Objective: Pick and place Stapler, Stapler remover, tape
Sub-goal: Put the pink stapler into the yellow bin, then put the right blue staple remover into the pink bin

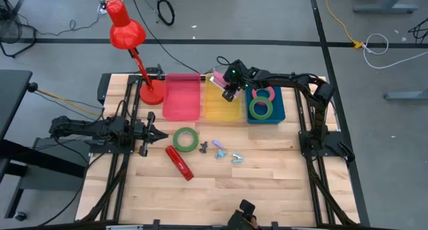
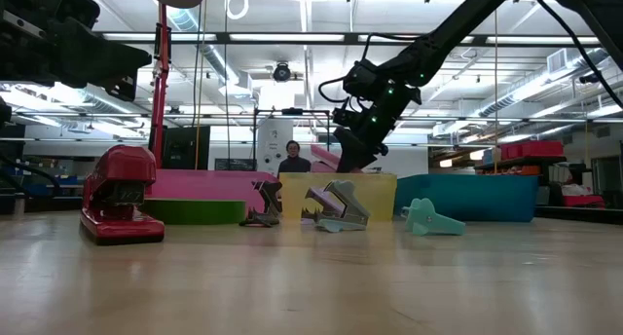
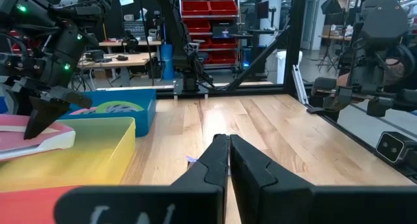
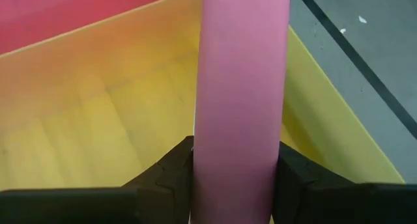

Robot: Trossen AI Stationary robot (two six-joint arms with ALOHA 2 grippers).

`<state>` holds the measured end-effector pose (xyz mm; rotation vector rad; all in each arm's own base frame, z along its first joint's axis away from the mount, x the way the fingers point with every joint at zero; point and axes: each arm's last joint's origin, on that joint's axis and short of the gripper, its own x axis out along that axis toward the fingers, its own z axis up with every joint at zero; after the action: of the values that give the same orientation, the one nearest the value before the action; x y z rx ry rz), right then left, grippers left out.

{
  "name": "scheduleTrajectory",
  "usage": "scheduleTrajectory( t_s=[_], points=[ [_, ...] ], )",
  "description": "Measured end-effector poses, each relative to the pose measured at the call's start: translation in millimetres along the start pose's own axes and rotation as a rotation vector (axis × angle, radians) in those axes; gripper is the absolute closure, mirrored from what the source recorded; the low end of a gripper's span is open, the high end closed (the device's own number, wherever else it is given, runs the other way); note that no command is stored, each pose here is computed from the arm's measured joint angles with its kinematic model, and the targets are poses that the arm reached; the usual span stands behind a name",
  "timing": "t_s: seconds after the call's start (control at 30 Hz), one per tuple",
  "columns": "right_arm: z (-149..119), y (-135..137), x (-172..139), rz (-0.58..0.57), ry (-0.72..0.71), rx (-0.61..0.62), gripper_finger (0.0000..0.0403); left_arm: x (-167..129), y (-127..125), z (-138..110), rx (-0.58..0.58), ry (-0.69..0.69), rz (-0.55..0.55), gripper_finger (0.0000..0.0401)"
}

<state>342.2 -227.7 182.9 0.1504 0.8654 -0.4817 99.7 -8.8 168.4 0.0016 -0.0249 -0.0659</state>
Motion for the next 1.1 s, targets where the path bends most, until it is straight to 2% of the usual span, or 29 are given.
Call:
scheduleTrajectory(
  t_s=[0.3, 0.47, 0.83, 1.1],
  points=[
    [2.6, -0.4, -0.3, -0.005, -0.026, 0.008, 0.0178, 0.0, 0.0, 0.0, 0.0, 0.0, 0.0, 0.038],
    [2.6, -0.3, -0.3, -0.004, -0.026, 0.008, 0.0153, 0.0, 0.0, 0.0, 0.0, 0.0, 0.0, 0.038],
    [3.8, -0.5, -2.4, -0.006, -0.032, -0.019, 0.0145, 0.0, 0.0, 0.0, 0.0, 0.0, 0.0, 0.038],
    [14.2, 3.6, -29.4, 0.007, -0.073, -0.042, 0.0144, 0.0, 0.0, -0.2, 0.0, 0.001, 0.0, 0.038]
  ],
)
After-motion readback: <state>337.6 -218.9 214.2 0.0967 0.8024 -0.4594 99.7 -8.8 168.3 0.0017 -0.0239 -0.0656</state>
